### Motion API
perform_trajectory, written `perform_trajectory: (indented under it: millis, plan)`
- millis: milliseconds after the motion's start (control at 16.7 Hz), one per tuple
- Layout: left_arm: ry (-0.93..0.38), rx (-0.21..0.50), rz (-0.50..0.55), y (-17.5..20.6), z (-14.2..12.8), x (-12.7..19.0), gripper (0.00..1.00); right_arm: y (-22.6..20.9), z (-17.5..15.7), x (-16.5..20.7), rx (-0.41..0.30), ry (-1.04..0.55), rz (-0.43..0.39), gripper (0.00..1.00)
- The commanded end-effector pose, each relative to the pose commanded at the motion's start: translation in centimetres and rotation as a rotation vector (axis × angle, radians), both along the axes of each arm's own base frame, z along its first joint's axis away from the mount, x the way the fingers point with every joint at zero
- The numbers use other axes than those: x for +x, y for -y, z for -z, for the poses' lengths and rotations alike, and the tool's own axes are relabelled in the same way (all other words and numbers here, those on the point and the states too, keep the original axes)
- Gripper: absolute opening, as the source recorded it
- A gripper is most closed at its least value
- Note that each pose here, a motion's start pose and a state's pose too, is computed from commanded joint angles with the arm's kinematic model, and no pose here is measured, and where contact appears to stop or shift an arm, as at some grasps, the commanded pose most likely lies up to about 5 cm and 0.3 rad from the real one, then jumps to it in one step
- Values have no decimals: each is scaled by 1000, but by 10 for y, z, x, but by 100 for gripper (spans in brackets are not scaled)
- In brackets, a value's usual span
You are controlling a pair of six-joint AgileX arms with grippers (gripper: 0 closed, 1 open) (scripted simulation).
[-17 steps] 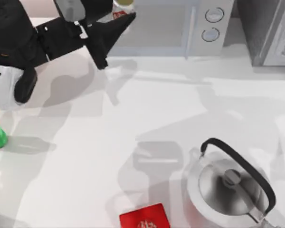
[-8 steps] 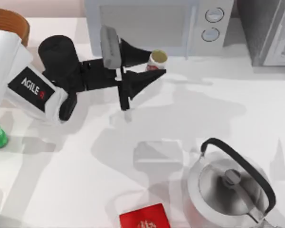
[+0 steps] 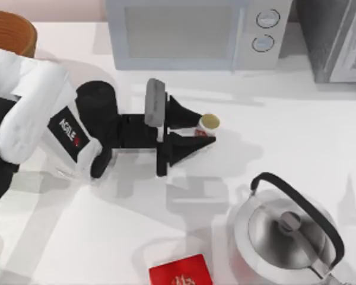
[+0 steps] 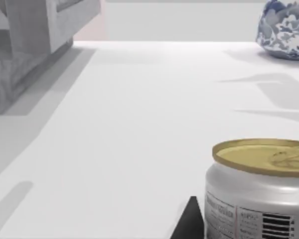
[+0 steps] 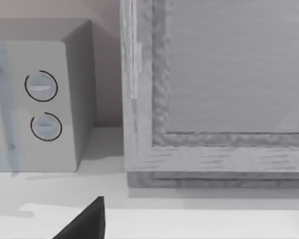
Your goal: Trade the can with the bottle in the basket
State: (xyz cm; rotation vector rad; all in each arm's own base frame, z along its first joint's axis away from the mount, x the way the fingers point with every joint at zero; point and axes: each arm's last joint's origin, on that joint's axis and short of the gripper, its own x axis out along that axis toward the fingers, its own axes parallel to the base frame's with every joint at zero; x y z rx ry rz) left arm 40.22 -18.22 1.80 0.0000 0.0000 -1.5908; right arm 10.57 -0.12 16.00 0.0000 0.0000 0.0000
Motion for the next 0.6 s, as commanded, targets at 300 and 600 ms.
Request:
perform_trajectory:
  millis: [300, 600]
  plan:
    - [0, 0, 0, 0, 0, 0, 8, 0, 0, 0, 0, 0, 0, 100]
    - [0, 0, 0, 0, 0, 0, 45, 0, 0, 0, 0, 0, 0, 100]
